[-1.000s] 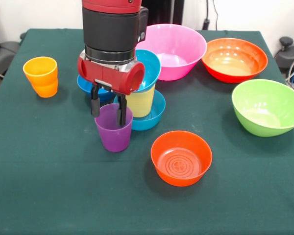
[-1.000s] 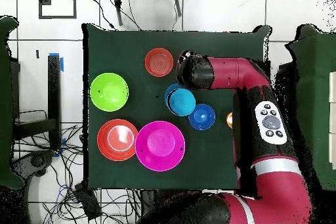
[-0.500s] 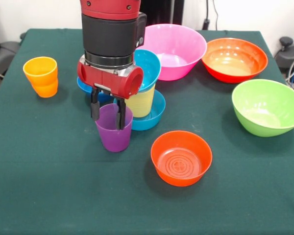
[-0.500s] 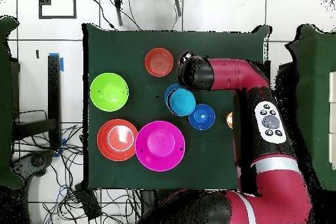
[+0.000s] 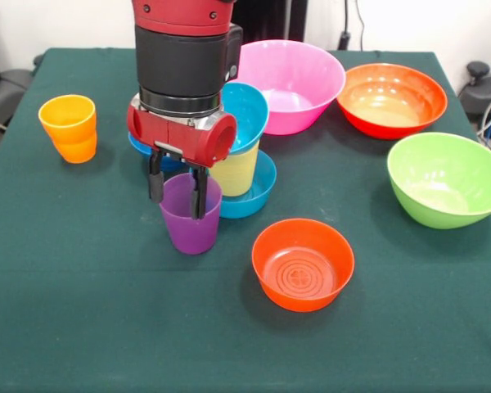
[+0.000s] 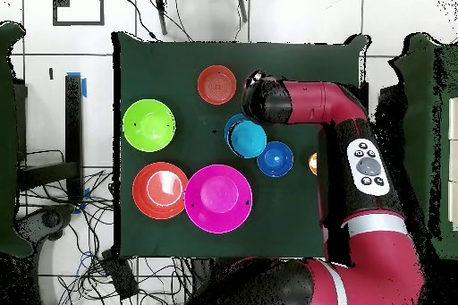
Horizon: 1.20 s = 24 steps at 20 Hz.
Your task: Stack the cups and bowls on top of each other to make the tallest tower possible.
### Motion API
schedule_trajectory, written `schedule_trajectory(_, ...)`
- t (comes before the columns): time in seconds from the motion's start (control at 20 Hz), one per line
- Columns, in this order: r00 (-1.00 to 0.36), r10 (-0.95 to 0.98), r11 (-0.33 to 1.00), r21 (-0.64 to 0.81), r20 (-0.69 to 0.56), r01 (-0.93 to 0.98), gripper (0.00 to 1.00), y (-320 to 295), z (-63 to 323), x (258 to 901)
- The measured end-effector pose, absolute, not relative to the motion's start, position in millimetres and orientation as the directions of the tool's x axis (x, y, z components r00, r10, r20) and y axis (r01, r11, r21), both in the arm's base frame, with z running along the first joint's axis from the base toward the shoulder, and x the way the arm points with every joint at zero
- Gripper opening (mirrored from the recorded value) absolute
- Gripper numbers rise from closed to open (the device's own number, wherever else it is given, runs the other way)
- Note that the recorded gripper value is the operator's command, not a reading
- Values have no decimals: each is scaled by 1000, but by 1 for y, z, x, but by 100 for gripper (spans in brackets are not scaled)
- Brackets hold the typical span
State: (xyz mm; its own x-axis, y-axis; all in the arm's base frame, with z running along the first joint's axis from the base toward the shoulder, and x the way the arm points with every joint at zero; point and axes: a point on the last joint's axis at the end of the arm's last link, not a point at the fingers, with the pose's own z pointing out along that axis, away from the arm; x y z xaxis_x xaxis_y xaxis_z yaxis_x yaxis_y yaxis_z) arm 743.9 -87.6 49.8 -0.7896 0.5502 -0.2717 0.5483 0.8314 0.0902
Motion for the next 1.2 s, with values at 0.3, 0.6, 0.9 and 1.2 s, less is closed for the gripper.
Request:
schedule_trajectory(0.3, -790, 549, 831, 76, -273, 551, 100, -92, 48, 740)
schedule_trajectory(0.6, -794, 542, 834, 56, -274, 550, 100, -95, 45, 736)
schedule_trajectory(0.9, -800, 535, 837, 46, -272, 545, 100, -92, 43, 734)
schedule_trajectory(1.2, -804, 529, 841, 42, -271, 539, 100, -87, 41, 734)
